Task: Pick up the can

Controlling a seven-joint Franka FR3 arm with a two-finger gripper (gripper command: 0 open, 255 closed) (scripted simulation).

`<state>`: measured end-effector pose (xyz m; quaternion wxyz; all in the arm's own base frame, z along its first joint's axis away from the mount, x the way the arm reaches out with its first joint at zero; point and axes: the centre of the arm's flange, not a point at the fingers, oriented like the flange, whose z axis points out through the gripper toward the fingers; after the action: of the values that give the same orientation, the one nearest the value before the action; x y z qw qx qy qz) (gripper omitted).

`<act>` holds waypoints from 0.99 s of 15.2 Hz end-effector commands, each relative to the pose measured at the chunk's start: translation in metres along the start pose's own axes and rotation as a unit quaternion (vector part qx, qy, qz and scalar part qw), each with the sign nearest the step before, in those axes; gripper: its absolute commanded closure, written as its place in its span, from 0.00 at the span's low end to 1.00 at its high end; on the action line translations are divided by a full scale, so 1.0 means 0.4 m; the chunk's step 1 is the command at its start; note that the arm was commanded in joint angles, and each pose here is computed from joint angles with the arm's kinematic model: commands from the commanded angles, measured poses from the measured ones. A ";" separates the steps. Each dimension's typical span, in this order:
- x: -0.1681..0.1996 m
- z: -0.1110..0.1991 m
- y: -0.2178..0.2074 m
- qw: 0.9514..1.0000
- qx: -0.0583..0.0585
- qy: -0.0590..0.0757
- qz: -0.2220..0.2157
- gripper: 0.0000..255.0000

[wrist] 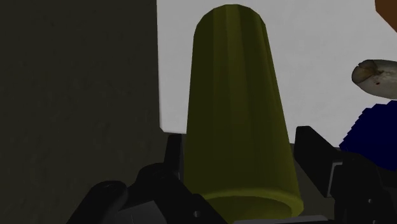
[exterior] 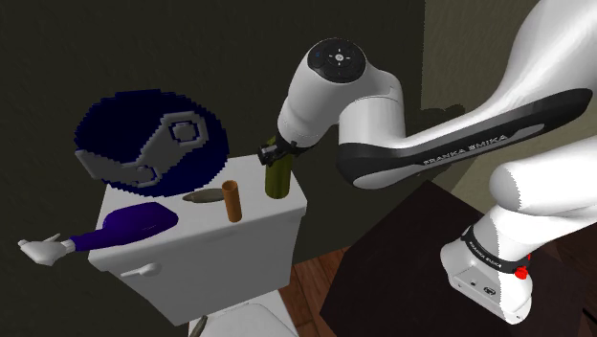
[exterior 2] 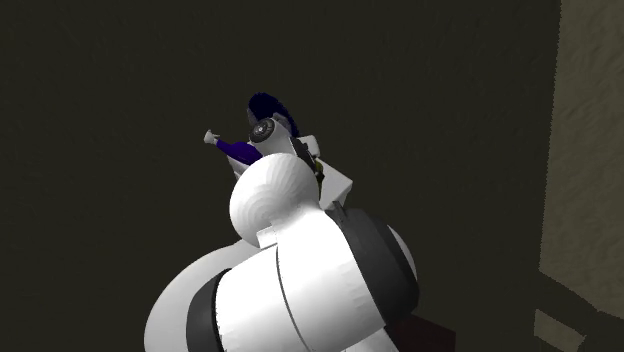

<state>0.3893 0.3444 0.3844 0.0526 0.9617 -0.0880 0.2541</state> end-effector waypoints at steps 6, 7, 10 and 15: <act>0.019 -0.032 0.001 1.000 0.000 -0.001 -0.001 1.00; 0.026 -0.044 0.002 1.000 0.000 -0.001 -0.001 1.00; 0.045 -0.078 0.004 1.000 0.000 -0.001 -0.001 1.00; 0.078 -0.135 0.008 1.000 0.000 -0.001 -0.001 1.00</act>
<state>0.3897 0.3454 0.4406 0.0533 0.9620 -0.0877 0.2531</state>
